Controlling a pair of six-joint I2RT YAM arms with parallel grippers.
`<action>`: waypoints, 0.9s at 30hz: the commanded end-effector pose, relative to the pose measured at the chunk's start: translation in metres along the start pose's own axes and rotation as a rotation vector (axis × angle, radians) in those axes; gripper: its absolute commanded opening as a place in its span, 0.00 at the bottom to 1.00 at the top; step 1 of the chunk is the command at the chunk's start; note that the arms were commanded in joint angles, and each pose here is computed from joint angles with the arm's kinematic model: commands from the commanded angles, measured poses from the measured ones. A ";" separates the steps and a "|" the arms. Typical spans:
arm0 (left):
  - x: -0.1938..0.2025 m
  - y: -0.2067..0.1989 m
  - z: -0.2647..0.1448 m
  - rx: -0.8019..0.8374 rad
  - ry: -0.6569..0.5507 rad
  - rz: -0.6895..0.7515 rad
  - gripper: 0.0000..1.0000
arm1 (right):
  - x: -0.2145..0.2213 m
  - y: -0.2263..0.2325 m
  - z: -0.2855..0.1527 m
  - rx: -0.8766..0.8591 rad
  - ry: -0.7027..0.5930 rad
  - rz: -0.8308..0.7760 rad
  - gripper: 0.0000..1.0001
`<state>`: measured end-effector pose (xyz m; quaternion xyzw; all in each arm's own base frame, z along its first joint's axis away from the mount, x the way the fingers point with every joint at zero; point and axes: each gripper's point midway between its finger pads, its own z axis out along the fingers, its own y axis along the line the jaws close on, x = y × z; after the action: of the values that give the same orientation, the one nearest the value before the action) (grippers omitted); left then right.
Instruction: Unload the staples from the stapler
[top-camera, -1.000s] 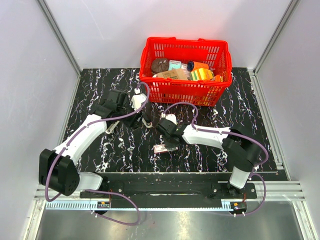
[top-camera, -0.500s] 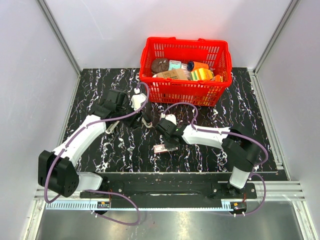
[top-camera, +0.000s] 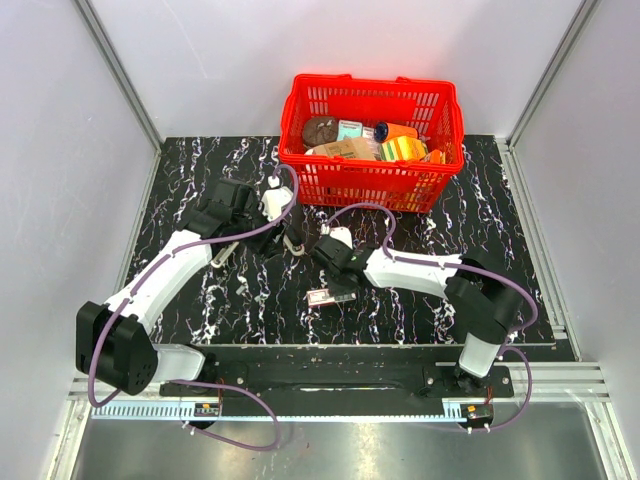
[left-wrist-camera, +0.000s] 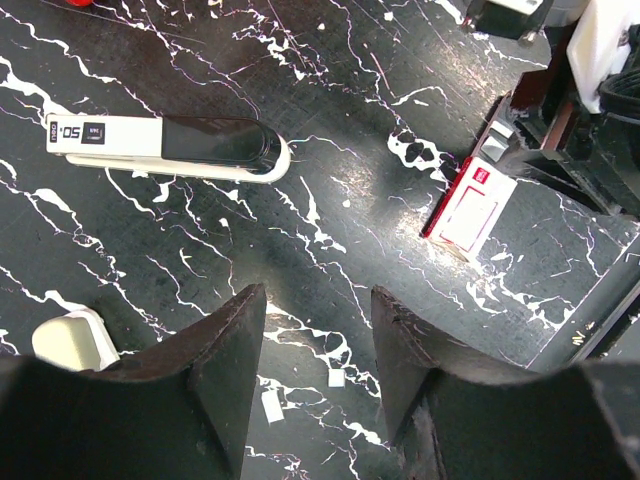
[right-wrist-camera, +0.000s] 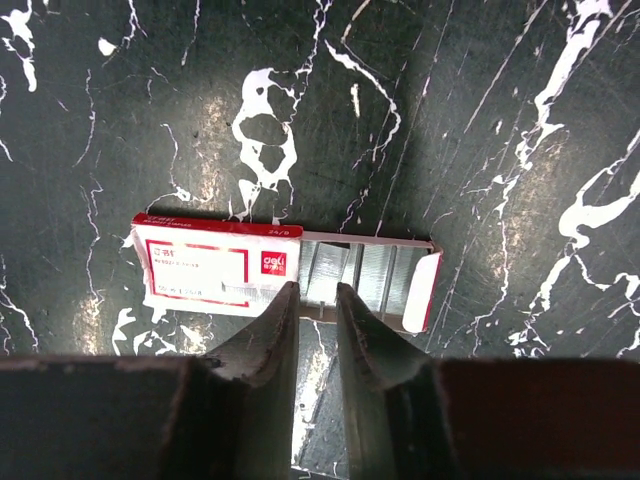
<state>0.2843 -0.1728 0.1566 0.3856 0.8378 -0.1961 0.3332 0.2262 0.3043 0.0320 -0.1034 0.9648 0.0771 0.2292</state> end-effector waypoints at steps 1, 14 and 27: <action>-0.013 0.005 -0.010 -0.032 -0.050 0.041 0.51 | -0.038 0.014 -0.037 -0.046 -0.124 0.009 0.25; 0.020 0.021 0.005 -0.091 0.057 0.063 0.51 | -0.020 0.012 -0.028 -0.074 -0.095 0.037 0.05; 0.059 0.041 0.008 -0.109 0.142 0.063 0.54 | -0.005 0.009 -0.003 -0.051 -0.051 0.019 0.04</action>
<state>0.2852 -0.1309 0.1073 0.3983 0.8604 -0.1291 0.2907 0.2285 0.3085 0.0457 -0.0985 0.9578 0.1032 0.2496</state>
